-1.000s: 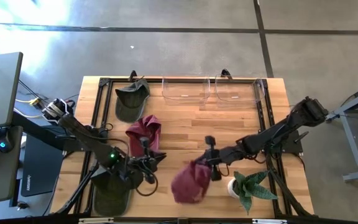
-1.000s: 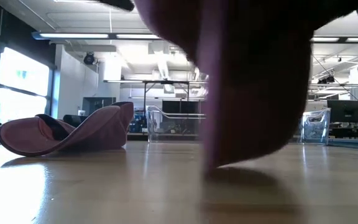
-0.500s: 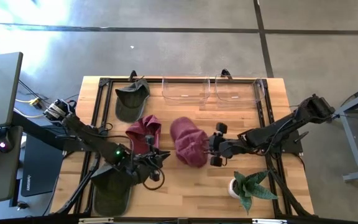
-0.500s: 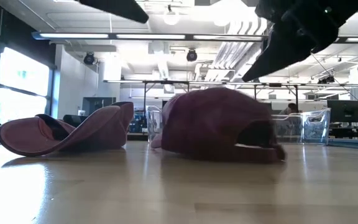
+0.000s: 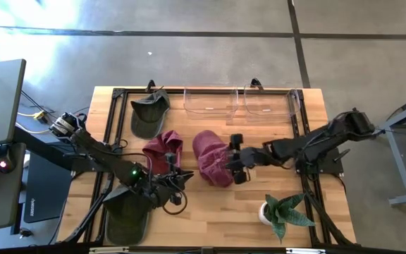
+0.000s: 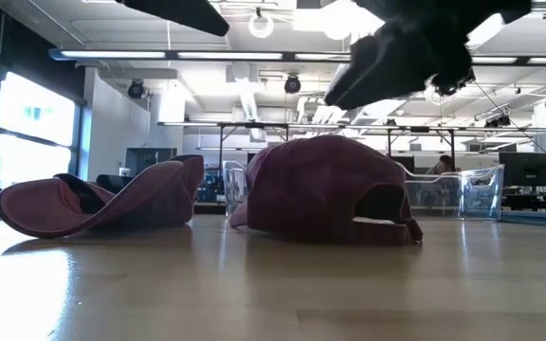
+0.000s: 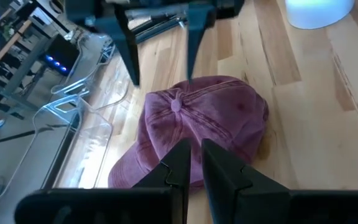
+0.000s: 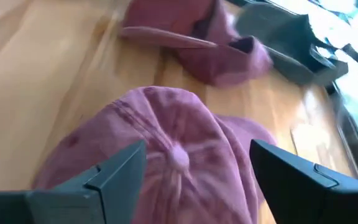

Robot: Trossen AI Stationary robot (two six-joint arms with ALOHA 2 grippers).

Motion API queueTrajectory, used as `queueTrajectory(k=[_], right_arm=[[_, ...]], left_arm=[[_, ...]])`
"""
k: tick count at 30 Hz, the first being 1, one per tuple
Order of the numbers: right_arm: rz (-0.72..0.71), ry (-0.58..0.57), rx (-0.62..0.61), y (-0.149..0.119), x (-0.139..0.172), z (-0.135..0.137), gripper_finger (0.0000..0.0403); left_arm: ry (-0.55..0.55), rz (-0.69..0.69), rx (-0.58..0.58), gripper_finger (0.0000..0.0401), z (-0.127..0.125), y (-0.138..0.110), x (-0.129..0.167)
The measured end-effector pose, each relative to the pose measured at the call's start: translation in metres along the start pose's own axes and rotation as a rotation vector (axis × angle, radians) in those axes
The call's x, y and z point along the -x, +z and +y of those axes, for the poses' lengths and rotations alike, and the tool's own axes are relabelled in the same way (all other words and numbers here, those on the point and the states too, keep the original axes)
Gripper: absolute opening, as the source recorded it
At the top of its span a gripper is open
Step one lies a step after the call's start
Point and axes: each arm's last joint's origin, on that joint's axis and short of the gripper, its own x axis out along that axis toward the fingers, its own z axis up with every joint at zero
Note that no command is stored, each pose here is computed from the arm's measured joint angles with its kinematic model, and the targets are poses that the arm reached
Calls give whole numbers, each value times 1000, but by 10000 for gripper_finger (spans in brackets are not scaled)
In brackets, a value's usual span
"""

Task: Pick & Place hat
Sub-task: Put the right red cap into the left transparent bin

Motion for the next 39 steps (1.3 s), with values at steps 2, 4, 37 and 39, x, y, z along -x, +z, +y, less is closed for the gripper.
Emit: queueTrajectory(k=[2, 4, 37, 39], right_arm=[[40, 61, 82, -1, -10, -3, 271], [96, 89, 127, -2, -20, -6, 263], [317, 29, 171, 18, -34, 4, 16], [331, 40, 139, 14, -36, 0, 35]], left_arm=[[-1, 0, 0, 35, 0, 0, 0], [0, 1, -1, 35, 0, 0, 0], [-10, 20, -18, 35, 0, -3, 0], [-9, 29, -15, 35, 0, -4, 0]])
